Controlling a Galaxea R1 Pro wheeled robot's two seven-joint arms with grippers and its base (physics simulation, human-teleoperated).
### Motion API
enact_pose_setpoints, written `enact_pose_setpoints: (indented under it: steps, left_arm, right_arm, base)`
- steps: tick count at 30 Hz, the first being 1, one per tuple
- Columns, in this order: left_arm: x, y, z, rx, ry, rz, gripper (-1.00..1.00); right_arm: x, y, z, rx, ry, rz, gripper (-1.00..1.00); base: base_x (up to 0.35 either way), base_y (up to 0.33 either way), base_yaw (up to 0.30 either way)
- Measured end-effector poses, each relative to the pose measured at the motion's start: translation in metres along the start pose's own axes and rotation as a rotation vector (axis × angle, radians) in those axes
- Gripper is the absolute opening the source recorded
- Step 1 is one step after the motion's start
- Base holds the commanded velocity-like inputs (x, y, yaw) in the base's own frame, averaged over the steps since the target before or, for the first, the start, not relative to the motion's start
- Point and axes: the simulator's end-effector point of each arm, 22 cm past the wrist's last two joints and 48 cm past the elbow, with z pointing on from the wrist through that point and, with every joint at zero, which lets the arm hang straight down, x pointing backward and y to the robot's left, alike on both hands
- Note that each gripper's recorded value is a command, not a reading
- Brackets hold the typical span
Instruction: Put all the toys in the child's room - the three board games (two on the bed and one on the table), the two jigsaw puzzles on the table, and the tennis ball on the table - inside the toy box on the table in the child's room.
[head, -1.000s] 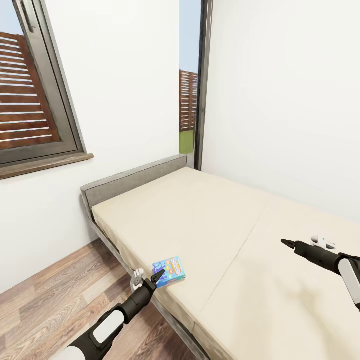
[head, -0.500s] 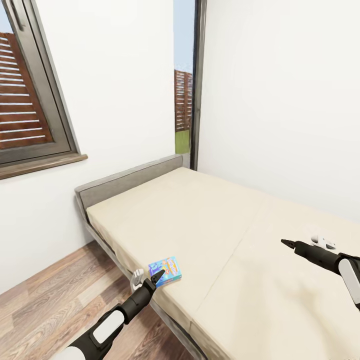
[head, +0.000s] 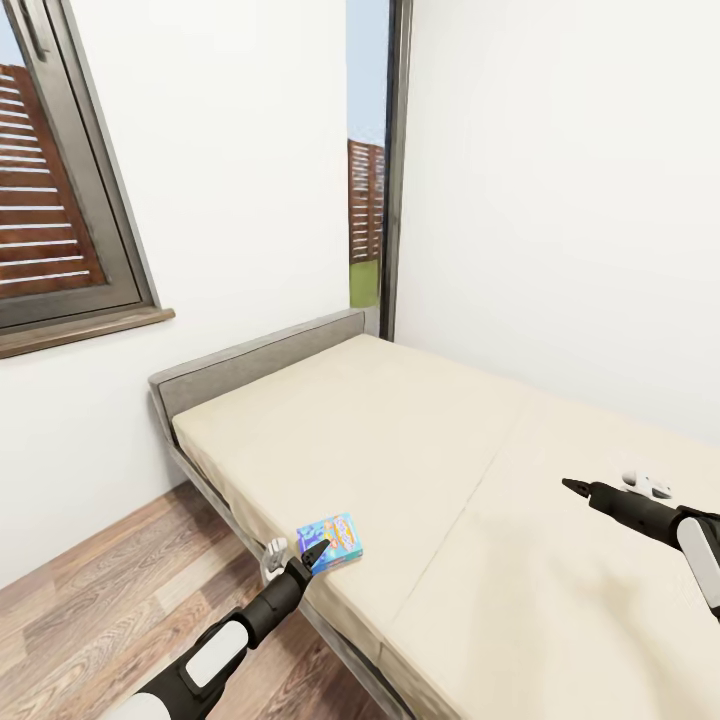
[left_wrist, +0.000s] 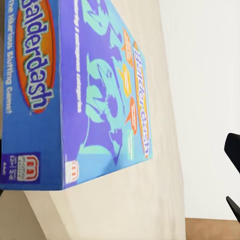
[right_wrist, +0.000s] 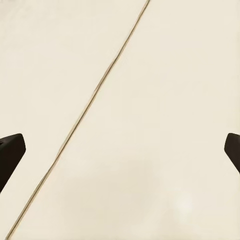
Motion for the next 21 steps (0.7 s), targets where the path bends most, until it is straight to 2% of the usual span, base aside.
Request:
enact_pose_setpoints:
  steps: [7,8,21]
  left_arm:
    - [0.0000,0.0000,0.0000,0.000,0.000,0.000,1.00]
    - [0.0000,0.0000,0.0000,0.000,0.000,0.000,-1.00]
    - [-0.0010,-0.0020,0.0004,0.006,-0.003,-0.006,-1.00]
  right_arm:
    - [0.0000,0.0000,0.0000,0.000,0.000,0.000,1.00]
    - [0.0000,0.0000,0.0000,0.000,0.000,0.000,1.00]
    - [-0.0001,-0.0001,-0.0001,0.000,0.000,0.000,1.00]
  base:
    - [0.000,0.000,-0.003]
    - [0.000,0.000,-0.002]
    - [0.000,0.000,0.000]
